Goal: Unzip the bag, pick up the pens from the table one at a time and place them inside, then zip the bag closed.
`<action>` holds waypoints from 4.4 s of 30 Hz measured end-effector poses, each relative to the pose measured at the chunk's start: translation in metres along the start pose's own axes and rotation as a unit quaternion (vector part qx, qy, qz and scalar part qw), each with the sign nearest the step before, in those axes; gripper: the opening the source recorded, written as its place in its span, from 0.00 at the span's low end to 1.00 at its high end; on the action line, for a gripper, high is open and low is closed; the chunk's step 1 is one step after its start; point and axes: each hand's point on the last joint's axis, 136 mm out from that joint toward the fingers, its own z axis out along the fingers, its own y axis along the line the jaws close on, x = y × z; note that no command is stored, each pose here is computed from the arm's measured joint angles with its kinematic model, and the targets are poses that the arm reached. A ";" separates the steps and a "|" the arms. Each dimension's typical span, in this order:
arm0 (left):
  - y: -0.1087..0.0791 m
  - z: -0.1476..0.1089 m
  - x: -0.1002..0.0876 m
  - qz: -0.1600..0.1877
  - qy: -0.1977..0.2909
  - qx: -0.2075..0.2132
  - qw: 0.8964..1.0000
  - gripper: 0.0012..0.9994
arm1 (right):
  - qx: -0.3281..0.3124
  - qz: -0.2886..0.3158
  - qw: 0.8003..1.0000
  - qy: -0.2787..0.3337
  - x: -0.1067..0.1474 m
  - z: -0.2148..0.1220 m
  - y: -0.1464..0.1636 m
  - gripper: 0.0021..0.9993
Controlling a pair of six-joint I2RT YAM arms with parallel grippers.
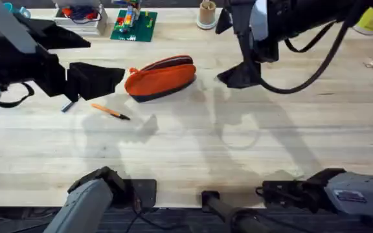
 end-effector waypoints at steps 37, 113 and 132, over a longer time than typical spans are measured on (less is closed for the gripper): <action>0.000 0.000 0.000 -0.009 0.000 0.000 1.000 1.00 | -0.010 -0.127 0.989 -0.080 -0.053 0.050 -0.001 0.03; -0.002 0.000 0.002 -0.016 0.003 0.004 1.000 1.00 | -0.082 -0.001 0.990 -0.116 0.016 0.171 -0.021 0.99; -0.002 0.000 0.002 -0.016 0.003 0.004 1.000 1.00 | -0.085 0.055 0.988 -0.113 0.015 0.161 -0.024 1.00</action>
